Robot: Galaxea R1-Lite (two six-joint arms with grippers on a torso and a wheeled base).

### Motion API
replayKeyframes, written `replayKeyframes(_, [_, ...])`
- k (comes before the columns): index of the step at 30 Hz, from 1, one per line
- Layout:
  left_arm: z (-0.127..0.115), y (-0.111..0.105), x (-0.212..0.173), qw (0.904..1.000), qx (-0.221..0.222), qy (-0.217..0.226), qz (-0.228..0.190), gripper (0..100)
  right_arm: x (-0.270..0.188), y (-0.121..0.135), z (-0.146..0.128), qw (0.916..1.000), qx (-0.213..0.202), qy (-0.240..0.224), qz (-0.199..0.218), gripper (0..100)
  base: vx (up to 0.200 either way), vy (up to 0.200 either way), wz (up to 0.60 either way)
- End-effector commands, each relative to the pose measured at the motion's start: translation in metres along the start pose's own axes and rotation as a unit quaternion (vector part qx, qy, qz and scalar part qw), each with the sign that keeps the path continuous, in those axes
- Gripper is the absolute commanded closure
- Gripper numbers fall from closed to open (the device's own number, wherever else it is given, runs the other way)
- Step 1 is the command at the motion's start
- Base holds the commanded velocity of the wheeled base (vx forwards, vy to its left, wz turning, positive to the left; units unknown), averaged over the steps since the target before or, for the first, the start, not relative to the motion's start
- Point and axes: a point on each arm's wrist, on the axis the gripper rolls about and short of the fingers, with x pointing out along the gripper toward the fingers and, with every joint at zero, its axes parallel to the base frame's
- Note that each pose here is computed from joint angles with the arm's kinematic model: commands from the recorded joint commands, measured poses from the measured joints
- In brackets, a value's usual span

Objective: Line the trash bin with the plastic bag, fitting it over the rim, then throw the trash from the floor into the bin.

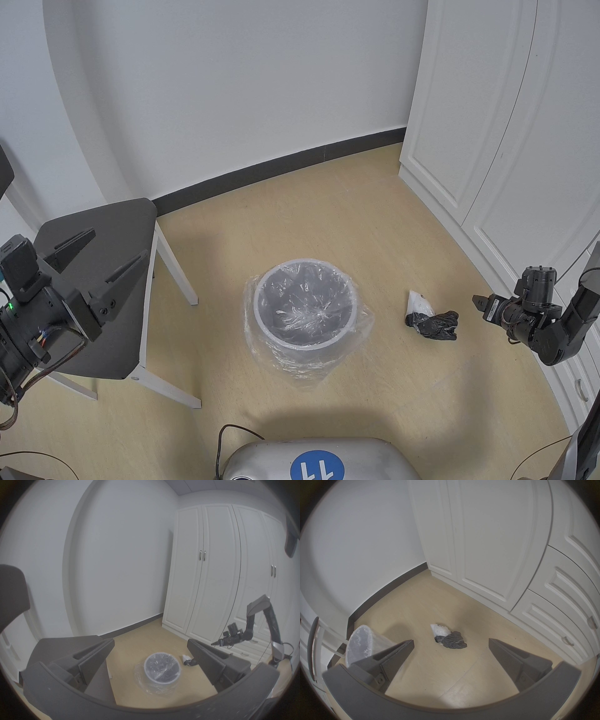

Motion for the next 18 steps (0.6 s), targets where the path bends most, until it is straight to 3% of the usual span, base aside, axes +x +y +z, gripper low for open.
replayKeyframes(1, [-0.001, 0.001, -0.007, 0.9997, -0.021, -0.012, 0.004, 0, 0.023, -0.01, -0.011, 0.9995, 0.02, 0.021, -0.014, 0, 0.0, 0.0, 0.0])
replayKeyframes(9, [-0.009, 0.01, -0.005, 0.9981, -0.051, -0.01, 0.034, 0, 0.036, -0.022, -0.019, 0.9978, 0.049, 0.044, -0.007, 0, 0.0, 0.0, 0.0])
replayKeyframes(18, [-0.011, 0.028, -0.004, 0.9946, -0.043, -0.006, 0.094, 0, 0.046, -0.019, -0.03, 0.9955, 0.075, 0.058, -0.004, 0, 0.0, 0.0, 0.0])
